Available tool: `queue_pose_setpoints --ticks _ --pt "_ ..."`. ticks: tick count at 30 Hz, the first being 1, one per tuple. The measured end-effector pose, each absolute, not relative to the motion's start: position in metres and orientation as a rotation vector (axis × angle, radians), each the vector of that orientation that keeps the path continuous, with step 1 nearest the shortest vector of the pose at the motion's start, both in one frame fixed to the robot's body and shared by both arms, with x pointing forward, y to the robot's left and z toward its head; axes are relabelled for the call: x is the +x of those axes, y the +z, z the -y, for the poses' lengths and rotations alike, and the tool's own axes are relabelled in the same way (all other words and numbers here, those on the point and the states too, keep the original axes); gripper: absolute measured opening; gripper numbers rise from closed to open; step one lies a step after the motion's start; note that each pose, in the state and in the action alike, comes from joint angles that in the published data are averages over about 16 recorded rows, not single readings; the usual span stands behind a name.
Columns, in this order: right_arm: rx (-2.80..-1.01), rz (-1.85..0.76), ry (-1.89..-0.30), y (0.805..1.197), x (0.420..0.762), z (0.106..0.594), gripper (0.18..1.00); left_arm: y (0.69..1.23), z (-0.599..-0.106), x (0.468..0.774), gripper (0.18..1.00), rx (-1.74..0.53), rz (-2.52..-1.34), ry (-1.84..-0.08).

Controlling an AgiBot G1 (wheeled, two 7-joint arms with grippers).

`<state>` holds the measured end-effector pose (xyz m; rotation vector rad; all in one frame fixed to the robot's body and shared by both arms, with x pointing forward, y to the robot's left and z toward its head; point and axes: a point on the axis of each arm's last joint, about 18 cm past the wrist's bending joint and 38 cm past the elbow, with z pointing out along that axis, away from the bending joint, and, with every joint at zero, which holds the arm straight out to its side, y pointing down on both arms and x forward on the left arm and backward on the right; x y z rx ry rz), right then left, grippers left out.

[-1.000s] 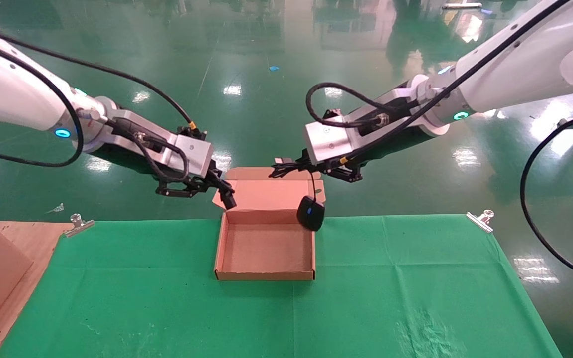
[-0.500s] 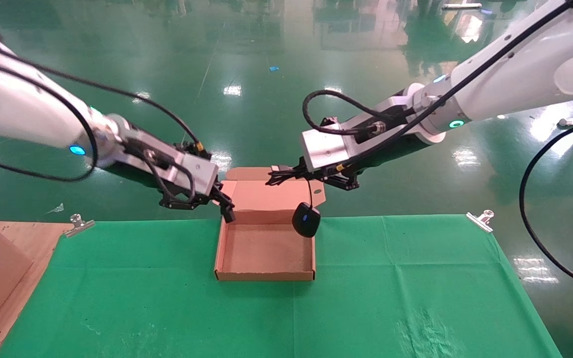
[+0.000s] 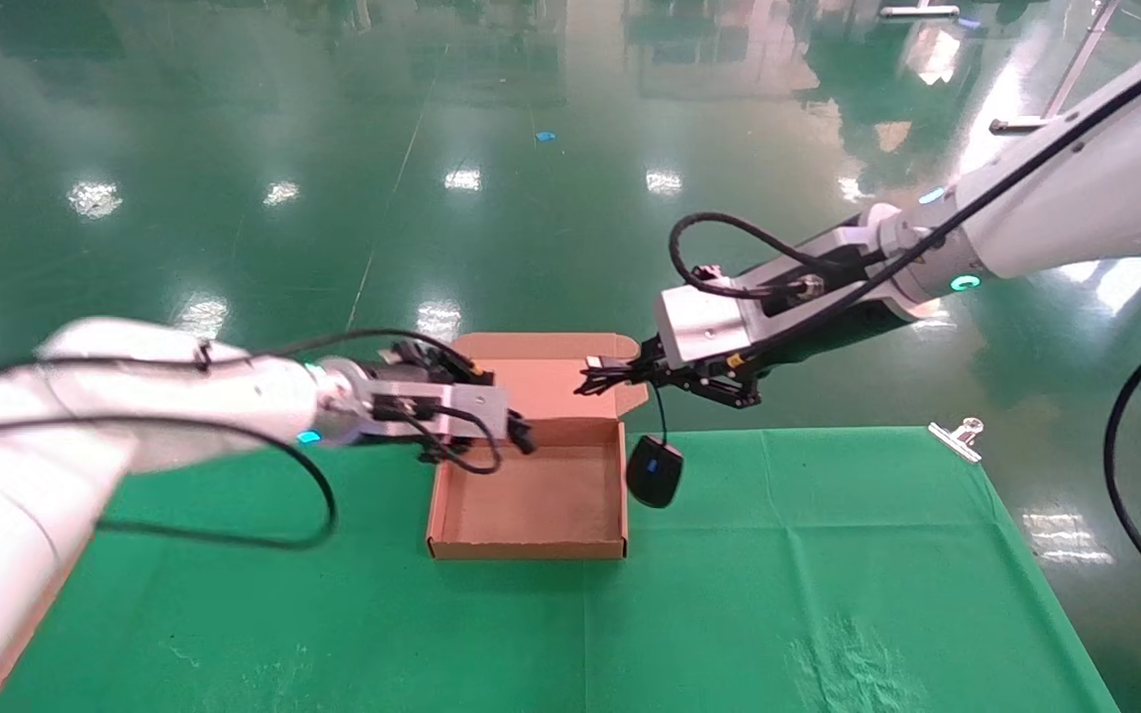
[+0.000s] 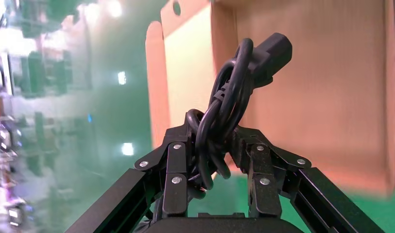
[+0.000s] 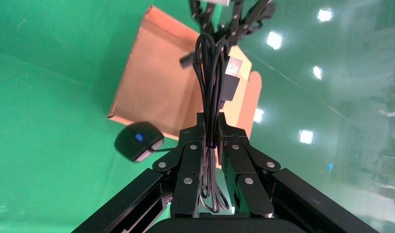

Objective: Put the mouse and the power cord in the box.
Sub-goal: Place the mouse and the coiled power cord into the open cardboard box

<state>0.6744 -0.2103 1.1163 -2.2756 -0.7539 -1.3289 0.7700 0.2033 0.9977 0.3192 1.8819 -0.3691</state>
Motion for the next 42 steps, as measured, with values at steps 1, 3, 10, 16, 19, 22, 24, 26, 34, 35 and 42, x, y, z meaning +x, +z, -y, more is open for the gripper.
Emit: queue_pose_setpoints --ticks 1,3,10,16,19,22,24,26,34,35,42 --pt "-2.277 0.750 -1.327 1.114 0.675 0.212 0.219 0.992 -0.200 0.772 0.318 0.298 -1.875 -0.395" --pt "-2.280 0.744 -1.325 1.111 0.677 0.217 0.219 0.980 -0.193 0.774 0.318 0.262 -1.867 -0.444" --pt "-2.288 0.720 -1.326 1.100 0.682 0.229 0.219 0.943 -0.173 0.774 0.317 0.192 -1.882 -0.555" --pt "-2.293 0.703 -1.335 1.094 0.685 0.238 0.218 0.924 -0.162 0.772 0.317 0.177 -1.901 -0.589" --pt "-2.296 0.697 -1.339 1.091 0.687 0.240 0.218 0.919 -0.159 0.771 0.317 0.177 -1.904 -0.591" --pt "-2.299 0.694 -1.341 1.089 0.688 0.242 0.218 0.917 -0.157 0.771 0.320 0.176 -1.903 -0.591" --pt "-2.300 0.694 -1.342 1.087 0.689 0.243 0.218 0.916 -0.157 0.772 0.323 0.175 -1.902 -0.589" --pt "-2.301 0.694 -1.341 1.086 0.689 0.243 0.218 0.916 -0.156 0.772 0.326 0.174 -1.901 -0.587" --pt "-2.298 0.700 -1.334 1.084 0.690 0.240 0.218 0.916 -0.154 0.772 0.380 0.172 -1.901 -0.585" --pt "-2.297 0.702 -1.333 1.085 0.690 0.239 0.218 0.916 -0.154 0.772 0.391 0.172 -1.901 -0.585" --pt "-2.284 0.726 -1.322 1.089 0.687 0.228 0.218 0.917 -0.153 0.772 0.492 0.168 -1.901 -0.591"
